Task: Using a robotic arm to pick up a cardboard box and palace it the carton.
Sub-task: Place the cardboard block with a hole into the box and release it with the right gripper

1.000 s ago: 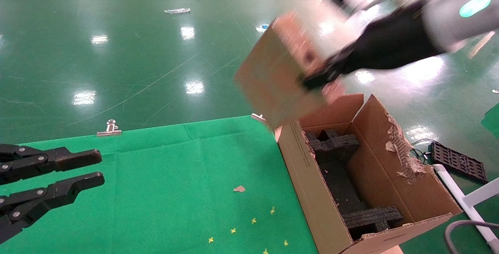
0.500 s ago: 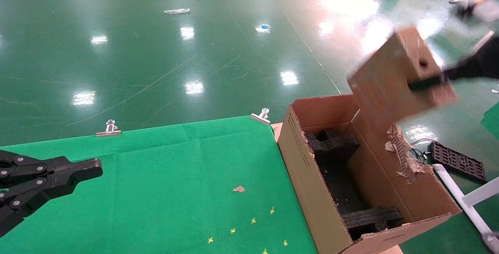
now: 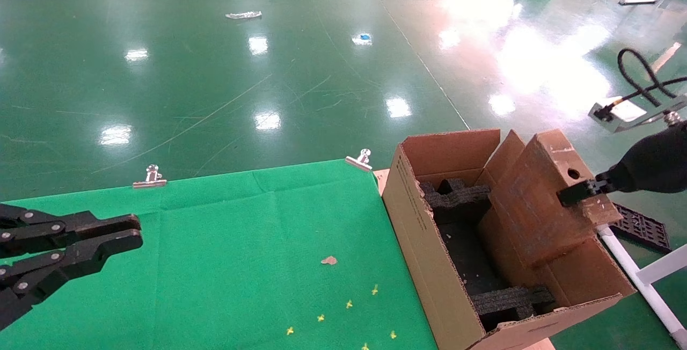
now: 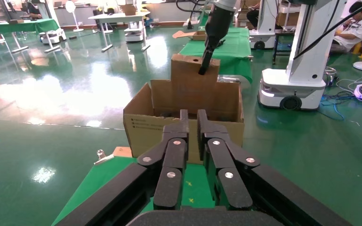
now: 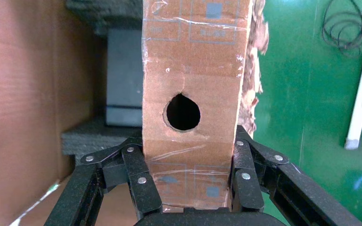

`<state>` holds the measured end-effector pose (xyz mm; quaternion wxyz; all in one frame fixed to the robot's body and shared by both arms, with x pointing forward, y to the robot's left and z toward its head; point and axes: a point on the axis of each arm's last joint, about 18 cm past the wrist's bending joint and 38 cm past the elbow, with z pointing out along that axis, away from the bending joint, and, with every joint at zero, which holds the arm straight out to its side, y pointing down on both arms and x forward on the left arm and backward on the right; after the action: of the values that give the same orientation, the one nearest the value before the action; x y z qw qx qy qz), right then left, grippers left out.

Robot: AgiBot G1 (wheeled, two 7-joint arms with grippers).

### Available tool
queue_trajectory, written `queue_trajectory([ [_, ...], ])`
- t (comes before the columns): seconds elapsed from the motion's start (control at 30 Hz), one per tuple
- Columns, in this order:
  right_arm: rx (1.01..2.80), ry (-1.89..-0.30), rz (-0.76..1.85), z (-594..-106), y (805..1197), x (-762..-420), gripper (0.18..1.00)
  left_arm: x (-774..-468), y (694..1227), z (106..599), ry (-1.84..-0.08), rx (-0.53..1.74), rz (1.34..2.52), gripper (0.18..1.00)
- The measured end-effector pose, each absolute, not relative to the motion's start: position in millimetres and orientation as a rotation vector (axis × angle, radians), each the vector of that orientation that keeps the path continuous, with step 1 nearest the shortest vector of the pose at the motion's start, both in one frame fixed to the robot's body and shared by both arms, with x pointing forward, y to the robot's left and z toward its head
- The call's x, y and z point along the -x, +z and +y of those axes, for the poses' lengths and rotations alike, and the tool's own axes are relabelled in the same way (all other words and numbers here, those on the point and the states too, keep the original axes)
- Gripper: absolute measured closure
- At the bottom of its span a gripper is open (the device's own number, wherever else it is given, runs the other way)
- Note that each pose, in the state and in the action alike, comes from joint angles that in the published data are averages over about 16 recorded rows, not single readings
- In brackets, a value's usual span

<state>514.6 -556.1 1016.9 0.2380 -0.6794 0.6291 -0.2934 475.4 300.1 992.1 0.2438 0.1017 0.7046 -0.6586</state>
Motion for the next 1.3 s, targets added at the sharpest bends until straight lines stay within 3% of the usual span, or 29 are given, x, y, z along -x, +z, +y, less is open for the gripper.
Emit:
queue_trajectory([
  [0.27,1.874,-0.75,1.828,-568,981,-531,0.855,-475,992,300,-1.799,-0.278,1.925,0.898],
  [0.47,1.874,-0.723,1.875,-570,955,-549,0.859,-475,992,300,-1.799,-0.278,1.925,0.805],
  [1.0,1.877,-0.718,1.866,-556,891,-602,0.873,-475,992,300,-1.799,-0.278,1.925,0.432],
  [1.3,1.896,-0.732,1.854,-558,872,-608,0.875,-475,992,300,-1.799,-0.278,1.925,0.283],
])
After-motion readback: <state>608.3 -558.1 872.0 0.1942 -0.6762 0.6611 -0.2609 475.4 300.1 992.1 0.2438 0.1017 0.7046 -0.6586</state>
